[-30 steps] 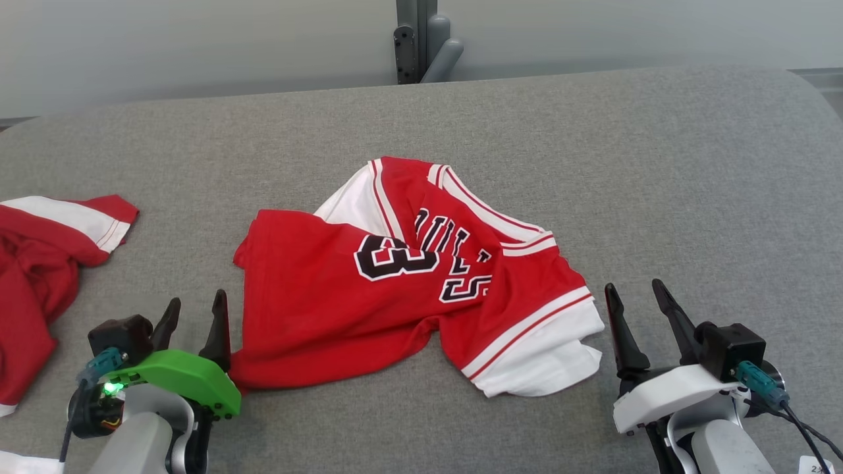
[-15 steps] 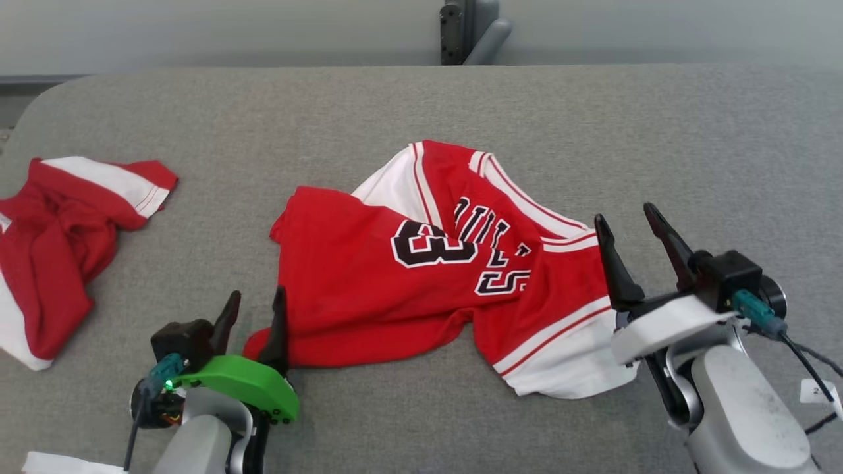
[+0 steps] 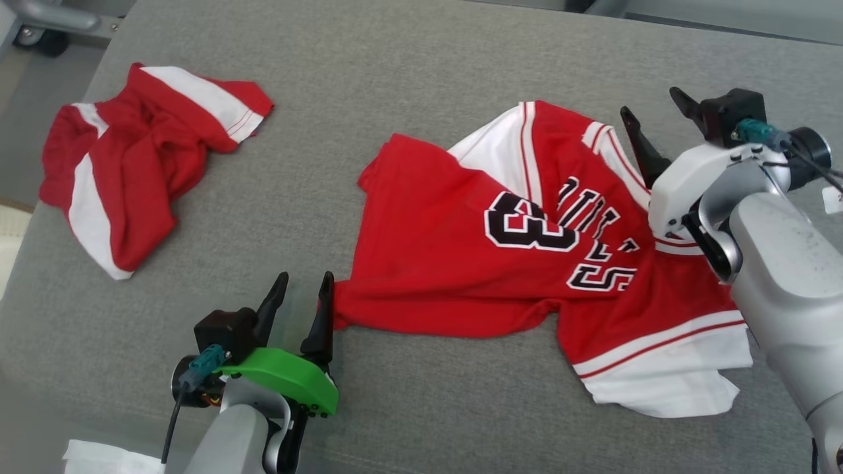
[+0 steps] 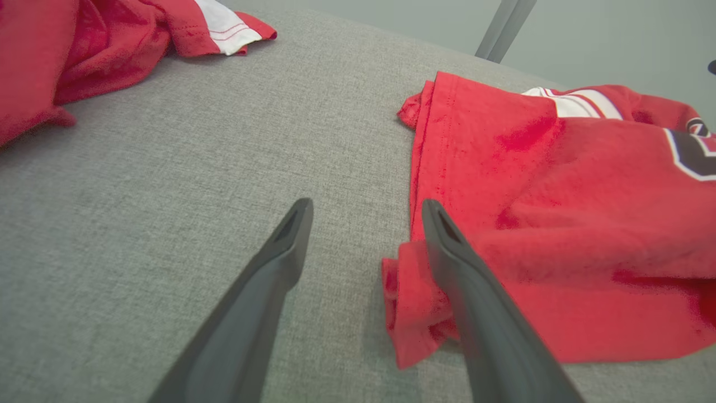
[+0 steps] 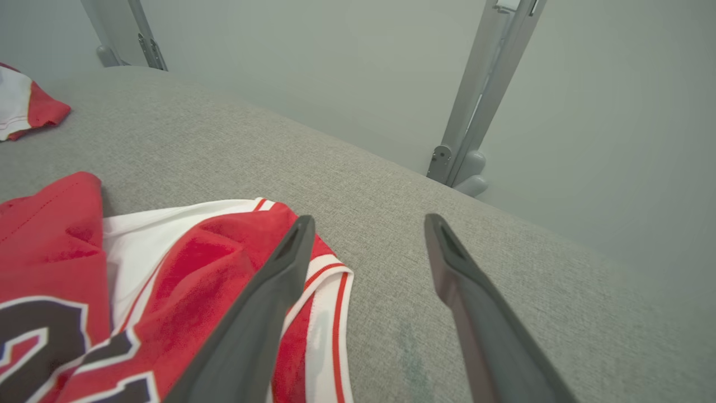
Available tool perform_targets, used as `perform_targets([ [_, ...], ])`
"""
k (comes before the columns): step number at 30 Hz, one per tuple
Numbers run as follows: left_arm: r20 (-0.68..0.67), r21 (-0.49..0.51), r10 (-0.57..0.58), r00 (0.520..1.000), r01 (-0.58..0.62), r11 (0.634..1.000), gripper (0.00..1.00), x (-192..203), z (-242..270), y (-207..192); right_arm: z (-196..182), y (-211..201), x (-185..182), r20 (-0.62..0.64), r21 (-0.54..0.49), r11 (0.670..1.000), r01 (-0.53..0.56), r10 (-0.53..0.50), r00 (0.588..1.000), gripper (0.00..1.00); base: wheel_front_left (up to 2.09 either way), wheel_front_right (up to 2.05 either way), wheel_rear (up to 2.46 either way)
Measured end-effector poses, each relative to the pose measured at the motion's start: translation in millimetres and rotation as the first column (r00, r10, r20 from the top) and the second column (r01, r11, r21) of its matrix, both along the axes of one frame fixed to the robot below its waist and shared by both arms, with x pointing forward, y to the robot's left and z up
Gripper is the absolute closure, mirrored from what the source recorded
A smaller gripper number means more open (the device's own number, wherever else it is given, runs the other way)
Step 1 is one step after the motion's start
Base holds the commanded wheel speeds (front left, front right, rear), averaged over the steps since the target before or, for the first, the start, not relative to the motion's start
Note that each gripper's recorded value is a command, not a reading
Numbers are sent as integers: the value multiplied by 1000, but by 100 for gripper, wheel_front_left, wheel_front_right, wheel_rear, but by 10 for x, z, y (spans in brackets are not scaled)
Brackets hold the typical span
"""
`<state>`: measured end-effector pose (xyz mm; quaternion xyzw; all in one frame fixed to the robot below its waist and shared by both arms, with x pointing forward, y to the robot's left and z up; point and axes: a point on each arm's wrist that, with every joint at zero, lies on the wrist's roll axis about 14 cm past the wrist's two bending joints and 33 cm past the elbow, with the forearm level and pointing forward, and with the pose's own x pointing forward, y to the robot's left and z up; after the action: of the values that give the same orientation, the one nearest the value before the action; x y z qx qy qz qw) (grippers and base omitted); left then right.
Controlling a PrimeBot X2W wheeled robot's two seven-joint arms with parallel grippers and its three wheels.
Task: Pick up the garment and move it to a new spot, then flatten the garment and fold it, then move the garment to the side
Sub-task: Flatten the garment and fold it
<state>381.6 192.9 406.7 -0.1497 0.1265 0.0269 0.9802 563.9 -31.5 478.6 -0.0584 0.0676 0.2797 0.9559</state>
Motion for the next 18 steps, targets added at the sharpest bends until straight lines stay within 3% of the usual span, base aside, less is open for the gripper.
perform_targets([
  [11, -53, -10, 106, 993, -107, 994, 0, -259, -111, 284, -787, 533, 136, -222, -191, 966, -176, 133, 966, 0, 0, 0, 0],
  [17, -81, 5, 134, 988, -134, 991, 0, -326, -174, 356, -925, 532, 352, -249, -246, 953, -179, 116, 961, 0, 0, 0, 0],
  [18, -84, 7, 136, 987, -136, 991, 0, -329, -181, 363, -958, 529, 367, -260, -251, 951, -178, 111, 959, 4, 0, 0, 0],
])
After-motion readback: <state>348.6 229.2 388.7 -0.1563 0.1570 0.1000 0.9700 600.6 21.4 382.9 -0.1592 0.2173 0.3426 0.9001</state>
